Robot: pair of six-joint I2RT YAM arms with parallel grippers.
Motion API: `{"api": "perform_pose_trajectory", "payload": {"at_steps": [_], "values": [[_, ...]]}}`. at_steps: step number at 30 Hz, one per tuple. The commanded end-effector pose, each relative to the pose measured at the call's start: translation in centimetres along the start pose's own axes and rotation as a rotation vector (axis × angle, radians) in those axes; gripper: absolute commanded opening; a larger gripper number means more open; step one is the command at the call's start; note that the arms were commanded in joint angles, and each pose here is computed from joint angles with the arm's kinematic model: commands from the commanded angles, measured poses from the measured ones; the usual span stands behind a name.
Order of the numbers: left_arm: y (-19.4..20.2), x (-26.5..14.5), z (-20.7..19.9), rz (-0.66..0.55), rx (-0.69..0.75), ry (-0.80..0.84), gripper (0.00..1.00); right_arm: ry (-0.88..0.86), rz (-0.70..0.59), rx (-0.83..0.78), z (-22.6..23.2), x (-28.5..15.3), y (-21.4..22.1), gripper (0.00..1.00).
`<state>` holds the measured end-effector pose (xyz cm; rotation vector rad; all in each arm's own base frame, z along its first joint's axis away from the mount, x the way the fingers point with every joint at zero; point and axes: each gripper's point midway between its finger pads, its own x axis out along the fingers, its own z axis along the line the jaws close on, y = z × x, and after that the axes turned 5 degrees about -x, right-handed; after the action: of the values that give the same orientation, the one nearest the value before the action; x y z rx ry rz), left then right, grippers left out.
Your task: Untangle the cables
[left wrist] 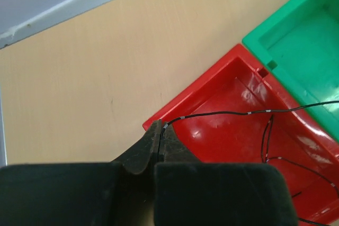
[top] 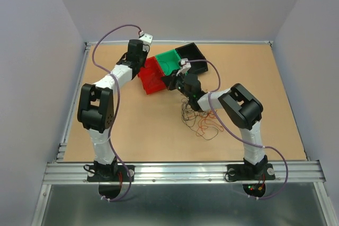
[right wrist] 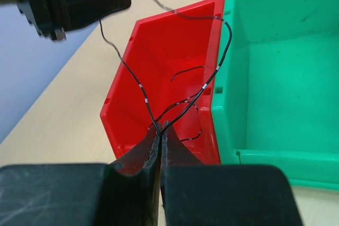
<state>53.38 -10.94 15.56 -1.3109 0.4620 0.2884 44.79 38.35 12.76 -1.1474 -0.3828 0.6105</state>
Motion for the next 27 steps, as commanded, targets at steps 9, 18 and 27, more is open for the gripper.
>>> {"api": "perform_pose_trajectory", "payload": {"at_steps": [9, 18, 27], "values": [[7.8, 1.7, -2.8, 0.232, 0.199, 0.124, 0.12, -0.061, -0.107, -0.009, 1.8, -0.2, -4.6, 0.01], [8.4, 2.8, -4.5, 0.243, 0.177, 0.198, 0.36, -0.127, -0.074, -0.013, 2.8, 0.8, -3.7, 0.01], [2.0, -1.8, -2.8, 0.043, 0.061, 0.262, 0.50, -0.141, -0.046, -0.039, 3.7, 1.4, -3.2, 0.00]]}}
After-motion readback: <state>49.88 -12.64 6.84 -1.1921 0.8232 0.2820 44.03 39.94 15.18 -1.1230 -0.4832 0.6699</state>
